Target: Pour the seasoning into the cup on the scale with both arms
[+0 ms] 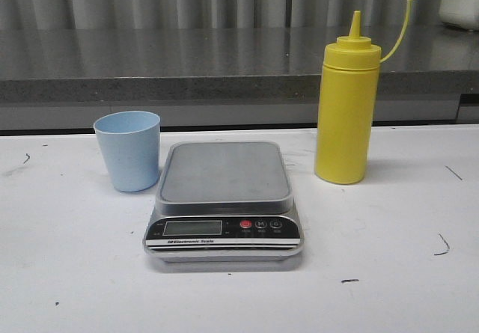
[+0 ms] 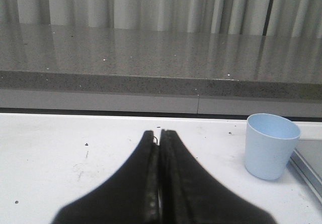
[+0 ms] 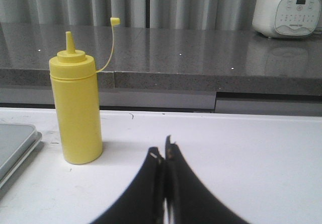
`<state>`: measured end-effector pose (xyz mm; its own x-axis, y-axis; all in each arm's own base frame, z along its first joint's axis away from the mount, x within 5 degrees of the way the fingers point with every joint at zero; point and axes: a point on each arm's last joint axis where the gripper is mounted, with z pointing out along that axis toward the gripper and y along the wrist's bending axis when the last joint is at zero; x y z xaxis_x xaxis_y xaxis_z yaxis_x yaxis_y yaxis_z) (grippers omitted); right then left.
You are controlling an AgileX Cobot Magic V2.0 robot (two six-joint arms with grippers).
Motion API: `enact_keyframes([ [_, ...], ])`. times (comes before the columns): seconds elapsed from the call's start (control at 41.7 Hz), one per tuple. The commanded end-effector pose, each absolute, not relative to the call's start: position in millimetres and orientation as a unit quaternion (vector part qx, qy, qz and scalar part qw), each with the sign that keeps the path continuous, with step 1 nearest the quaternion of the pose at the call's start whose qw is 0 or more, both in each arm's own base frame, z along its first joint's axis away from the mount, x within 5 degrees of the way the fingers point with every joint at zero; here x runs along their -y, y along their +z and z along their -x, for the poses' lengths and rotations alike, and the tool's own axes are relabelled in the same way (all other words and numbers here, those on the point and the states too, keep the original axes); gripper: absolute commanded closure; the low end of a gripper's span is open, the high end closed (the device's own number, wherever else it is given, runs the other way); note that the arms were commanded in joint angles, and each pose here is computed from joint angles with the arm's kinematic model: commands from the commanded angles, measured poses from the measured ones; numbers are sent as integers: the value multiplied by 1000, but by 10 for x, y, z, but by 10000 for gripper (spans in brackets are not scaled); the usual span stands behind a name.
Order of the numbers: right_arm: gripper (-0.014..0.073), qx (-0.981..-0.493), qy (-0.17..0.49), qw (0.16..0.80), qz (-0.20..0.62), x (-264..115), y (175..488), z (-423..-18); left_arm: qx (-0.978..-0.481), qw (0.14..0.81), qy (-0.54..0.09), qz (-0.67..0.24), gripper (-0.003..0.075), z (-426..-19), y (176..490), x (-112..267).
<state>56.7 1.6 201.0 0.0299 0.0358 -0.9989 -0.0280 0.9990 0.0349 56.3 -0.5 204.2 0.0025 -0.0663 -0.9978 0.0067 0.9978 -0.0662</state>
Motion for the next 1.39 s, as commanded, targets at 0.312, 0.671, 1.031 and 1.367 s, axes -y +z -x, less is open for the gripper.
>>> enact_keyframes([
  [0.312,664,-656,20,755,-6,-9,2117,-545,-678,734,-30,26,740,-557,2045,1],
  [0.671,664,-653,20,757,-6,-9,2123,-544,-670,741,-30,26,740,-556,2063,0],
  [1.031,664,-660,19,751,0,-12,2710,-371,-619,783,-49,32,740,-354,2923,9],
  [1.367,664,-716,19,698,3,-18,3513,-393,-712,701,-47,22,740,-427,3803,31],
])
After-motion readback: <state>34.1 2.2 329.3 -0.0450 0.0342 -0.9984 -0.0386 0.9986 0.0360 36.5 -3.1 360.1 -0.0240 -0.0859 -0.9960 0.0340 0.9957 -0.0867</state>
